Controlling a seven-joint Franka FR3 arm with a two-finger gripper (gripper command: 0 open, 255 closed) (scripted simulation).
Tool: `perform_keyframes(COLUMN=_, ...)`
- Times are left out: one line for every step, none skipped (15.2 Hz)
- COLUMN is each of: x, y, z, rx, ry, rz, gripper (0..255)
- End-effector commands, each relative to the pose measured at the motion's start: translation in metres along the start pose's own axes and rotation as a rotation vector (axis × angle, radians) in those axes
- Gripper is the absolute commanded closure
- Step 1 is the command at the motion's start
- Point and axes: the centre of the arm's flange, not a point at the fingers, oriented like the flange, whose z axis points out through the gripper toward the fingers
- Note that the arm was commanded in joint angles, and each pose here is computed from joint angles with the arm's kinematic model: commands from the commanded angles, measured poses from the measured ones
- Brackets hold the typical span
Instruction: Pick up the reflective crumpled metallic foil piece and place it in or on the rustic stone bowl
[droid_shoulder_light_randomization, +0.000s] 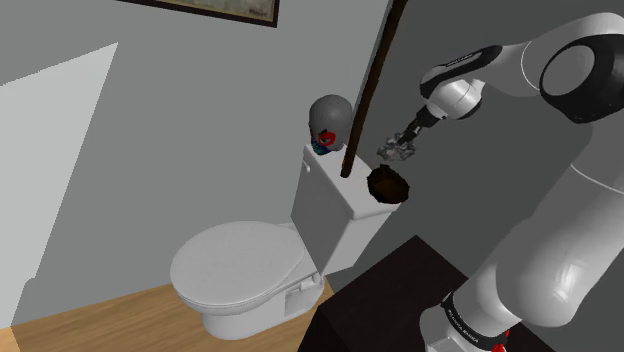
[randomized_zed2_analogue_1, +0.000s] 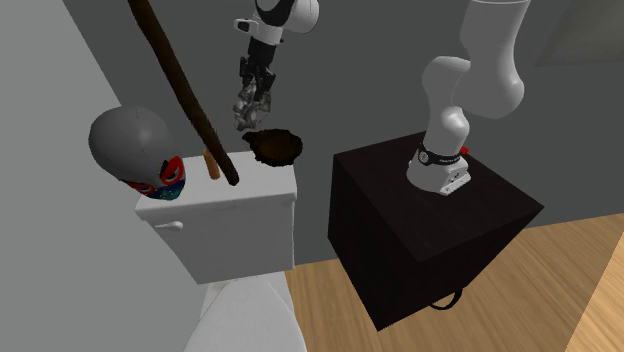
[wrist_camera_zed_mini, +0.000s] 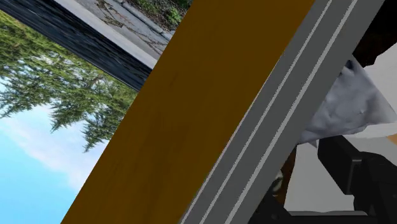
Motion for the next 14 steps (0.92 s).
perform_keyframes(x=-0.072, y=-0.001, z=0.015, rx=0.243, ry=0.002, rz=0.18, gripper=255)
perform_keyframes(x=-0.074, y=-0.002, z=0.02, rx=0.243, ry=0.002, rz=0.18, gripper=255)
perform_keyframes(x=-0.076, y=-0.003, z=0.025, rx=0.243, ry=0.002, rz=0.18, gripper=255)
perform_keyframes(x=-0.078, y=-0.004, z=0.03, rx=0.243, ry=0.002, rz=0.18, gripper=255)
perform_keyframes(x=-0.08, y=-0.004, z=0.034, rx=0.243, ry=0.002, rz=0.18, gripper=255)
perform_keyframes(x=-0.082, y=-0.005, z=0.039, rx=0.243, ry=0.002, rz=0.18, gripper=255)
perform_keyframes(x=-0.083, y=-0.006, z=0.044, rx=0.243, ry=0.002, rz=0.18, gripper=255)
perform_keyframes(x=-0.086, y=-0.007, z=0.051, rx=0.243, ry=0.002, rz=0.18, gripper=255)
perform_keyframes(x=-0.086, y=-0.007, z=0.051, rx=0.243, ry=0.002, rz=0.18, gripper=255)
perform_keyframes(x=-0.086, y=-0.007, z=0.051, rx=0.243, ry=0.002, rz=0.18, gripper=255)
perform_keyframes(x=-0.086, y=-0.007, z=0.051, rx=0.243, ry=0.002, rz=0.18, gripper=255)
perform_keyframes(x=-0.086, y=-0.007, z=0.051, rx=0.243, ry=0.002, rz=0.18, gripper=255)
perform_keyframes(x=-0.086, y=-0.007, z=0.051, rx=0.243, ry=0.002, rz=0.18, gripper=255)
perform_keyframes(x=-0.086, y=-0.007, z=0.051, rx=0.243, ry=0.002, rz=0.18, gripper=255)
